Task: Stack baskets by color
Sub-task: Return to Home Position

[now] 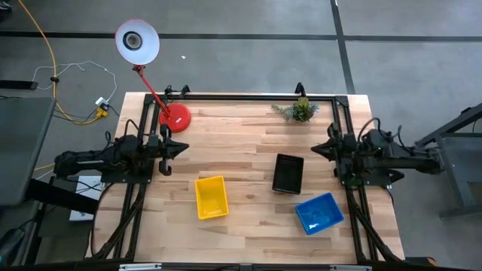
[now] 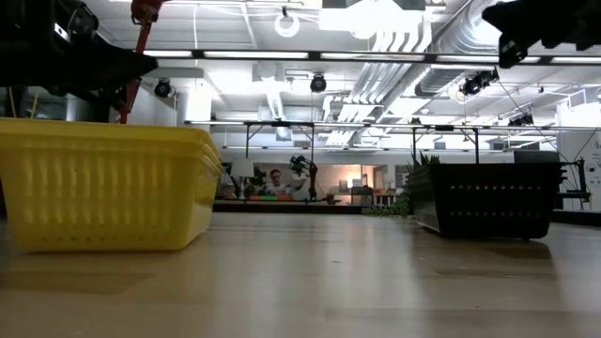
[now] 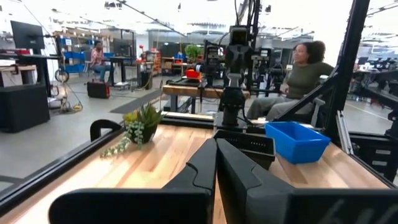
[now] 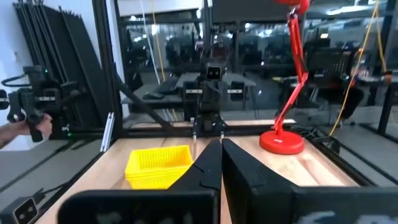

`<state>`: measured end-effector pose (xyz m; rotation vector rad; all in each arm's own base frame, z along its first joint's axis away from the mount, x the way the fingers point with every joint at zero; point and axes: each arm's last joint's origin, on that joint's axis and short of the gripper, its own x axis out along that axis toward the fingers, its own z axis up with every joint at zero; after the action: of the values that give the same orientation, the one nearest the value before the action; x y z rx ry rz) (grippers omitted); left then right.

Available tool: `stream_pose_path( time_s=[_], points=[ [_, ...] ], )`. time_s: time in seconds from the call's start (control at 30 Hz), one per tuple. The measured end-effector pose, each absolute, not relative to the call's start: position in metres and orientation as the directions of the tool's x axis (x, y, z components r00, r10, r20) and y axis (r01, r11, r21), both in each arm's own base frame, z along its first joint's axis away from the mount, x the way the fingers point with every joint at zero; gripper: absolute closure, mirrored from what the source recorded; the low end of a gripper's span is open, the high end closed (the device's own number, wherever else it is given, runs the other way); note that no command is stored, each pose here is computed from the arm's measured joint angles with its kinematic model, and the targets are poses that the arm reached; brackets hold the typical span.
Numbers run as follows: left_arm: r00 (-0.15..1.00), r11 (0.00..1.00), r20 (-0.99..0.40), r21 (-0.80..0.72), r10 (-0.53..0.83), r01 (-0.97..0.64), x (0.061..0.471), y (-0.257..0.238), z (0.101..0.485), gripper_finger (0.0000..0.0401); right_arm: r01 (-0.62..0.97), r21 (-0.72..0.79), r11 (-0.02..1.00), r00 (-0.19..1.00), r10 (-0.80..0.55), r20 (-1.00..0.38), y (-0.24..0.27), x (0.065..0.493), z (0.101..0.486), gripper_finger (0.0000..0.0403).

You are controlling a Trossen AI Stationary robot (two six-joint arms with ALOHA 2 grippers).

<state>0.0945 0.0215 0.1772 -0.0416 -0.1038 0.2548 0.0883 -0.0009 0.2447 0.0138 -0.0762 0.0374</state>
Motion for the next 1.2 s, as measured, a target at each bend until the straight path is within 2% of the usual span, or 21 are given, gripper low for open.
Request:
stream_pose_path(
  time_s=[0.17, 0.37, 0.5, 0.77, 0.93, 1.2],
  points=[
    [0.962, 0.967, 0.098, -0.054, 0.254, -0.249, 0.095, 0.021, 0.177, 0.0400, -0.025, 0.012, 1.000, 0.993, 0.023, 0.117, -0.001, 0.081, 0.222, 0.0403],
    [0.962, 0.966, 0.097, -0.054, 0.256, -0.252, 0.095, 0.022, 0.177, 0.0400, -0.030, 0.004, 1.000, 0.995, 0.029, 0.091, -0.001, 0.091, 0.197, 0.0403],
    [0.961, 0.965, 0.098, -0.055, 0.260, -0.256, 0.095, 0.022, 0.177, 0.0401, -0.052, -0.019, 0.998, 0.990, 0.055, 0.132, -0.001, 0.097, 0.179, 0.0403],
    [0.961, 0.965, 0.089, -0.054, 0.262, -0.258, 0.095, 0.022, 0.176, 0.0400, -0.038, -0.116, 0.993, 0.994, 0.049, 0.098, -0.001, 0.097, 0.176, 0.0403],
    [0.962, 0.964, 0.059, -0.053, 0.265, -0.262, 0.095, 0.022, 0.174, 0.0401, -0.045, -0.107, 0.993, 0.999, 0.048, 0.022, -0.001, 0.098, 0.168, 0.0403],
    [0.964, 0.963, 0.011, -0.050, 0.264, -0.263, 0.095, 0.022, 0.168, 0.0400, -0.042, -0.107, 0.993, 0.999, 0.044, 0.021, -0.001, 0.098, 0.168, 0.0403]
  ],
)
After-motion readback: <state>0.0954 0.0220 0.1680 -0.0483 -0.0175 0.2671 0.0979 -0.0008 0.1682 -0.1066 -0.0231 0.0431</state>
